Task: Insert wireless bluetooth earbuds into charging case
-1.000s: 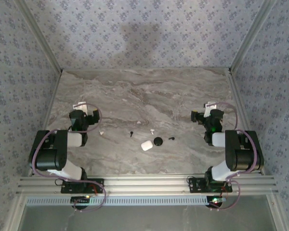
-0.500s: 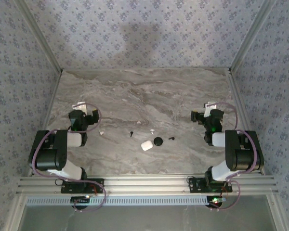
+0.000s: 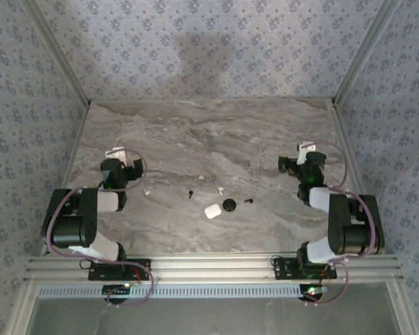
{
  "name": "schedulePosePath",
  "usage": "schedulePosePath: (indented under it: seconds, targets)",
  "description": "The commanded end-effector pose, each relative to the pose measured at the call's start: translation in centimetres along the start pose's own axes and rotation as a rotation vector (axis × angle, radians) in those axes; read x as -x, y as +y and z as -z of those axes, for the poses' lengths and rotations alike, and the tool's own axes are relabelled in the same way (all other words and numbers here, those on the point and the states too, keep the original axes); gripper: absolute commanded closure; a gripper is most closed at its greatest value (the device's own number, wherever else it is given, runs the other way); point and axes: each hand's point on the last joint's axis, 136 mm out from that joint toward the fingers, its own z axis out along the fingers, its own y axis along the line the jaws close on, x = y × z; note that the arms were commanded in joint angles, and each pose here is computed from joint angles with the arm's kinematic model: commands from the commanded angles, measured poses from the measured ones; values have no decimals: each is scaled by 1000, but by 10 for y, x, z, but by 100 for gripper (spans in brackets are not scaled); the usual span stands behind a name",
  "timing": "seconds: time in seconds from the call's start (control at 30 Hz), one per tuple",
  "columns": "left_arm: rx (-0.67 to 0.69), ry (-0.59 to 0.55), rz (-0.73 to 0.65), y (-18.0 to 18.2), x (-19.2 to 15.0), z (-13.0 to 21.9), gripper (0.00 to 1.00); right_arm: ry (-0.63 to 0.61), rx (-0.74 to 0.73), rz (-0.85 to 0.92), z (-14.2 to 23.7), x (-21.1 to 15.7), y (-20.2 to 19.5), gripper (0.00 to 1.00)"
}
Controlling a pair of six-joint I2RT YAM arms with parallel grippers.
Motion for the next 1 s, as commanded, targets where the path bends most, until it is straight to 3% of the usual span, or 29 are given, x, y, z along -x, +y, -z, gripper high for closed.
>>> schedulePosePath:
  seconds: [0.0,0.1,0.23,0.4,0.53,0.77,0.97]
  targets:
    - [10,-13,-12,1,30,3,10,56,-7,-40,17,20,1,0]
    - [27,33,-5,-3,46,16,12,160,14,-71,35,29,12,0]
    - [-109,77,101,-38,70,42,19,349,61,-12,68,30,43,0]
    - [-234,192,33,-90,77,77,22,527,175,27,108,12,97,3]
    - [-314,335,23,-112,62,101,24,659,257,18,133,-13,134,12]
    - [-391,556,128,-126,15,125,27,872,296,39,157,-62,179,22]
    - [-403,630,174,-129,-7,130,28,997,293,113,153,-89,207,27]
